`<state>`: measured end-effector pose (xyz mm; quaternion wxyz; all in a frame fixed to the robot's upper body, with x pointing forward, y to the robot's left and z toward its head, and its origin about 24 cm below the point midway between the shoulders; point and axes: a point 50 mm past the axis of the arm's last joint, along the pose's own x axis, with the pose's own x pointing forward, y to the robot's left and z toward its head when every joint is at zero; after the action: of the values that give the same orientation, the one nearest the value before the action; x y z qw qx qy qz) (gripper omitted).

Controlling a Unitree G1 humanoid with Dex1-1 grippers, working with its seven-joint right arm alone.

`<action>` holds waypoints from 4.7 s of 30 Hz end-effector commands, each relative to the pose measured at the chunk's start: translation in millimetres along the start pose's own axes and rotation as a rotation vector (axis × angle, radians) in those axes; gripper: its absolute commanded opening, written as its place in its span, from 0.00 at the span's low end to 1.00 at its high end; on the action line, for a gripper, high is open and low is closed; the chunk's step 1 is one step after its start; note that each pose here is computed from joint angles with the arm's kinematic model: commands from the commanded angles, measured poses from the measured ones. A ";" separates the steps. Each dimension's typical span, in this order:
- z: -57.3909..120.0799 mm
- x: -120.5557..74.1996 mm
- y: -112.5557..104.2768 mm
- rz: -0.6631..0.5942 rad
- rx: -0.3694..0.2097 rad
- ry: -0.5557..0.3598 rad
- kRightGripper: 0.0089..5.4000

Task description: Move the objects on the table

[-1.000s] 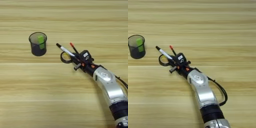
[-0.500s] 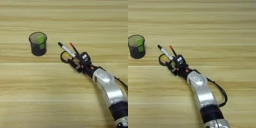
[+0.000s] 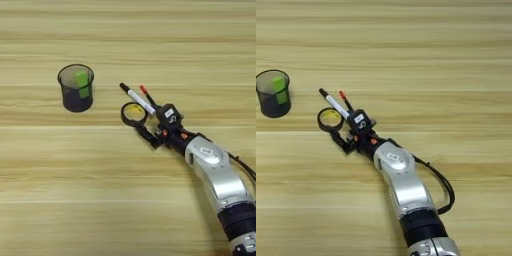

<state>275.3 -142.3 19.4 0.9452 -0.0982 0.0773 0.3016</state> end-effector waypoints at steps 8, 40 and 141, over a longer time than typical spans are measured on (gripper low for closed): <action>28.4 8.9 -10.6 -0.019 -0.069 -0.105 0.94; 34.7 20.3 -0.9 0.041 -0.058 -0.132 1.00; 19.8 2.4 -118.0 -0.559 0.141 -0.012 0.75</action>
<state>330.6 -230.8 20.4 0.9921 -0.0291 0.1203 0.0224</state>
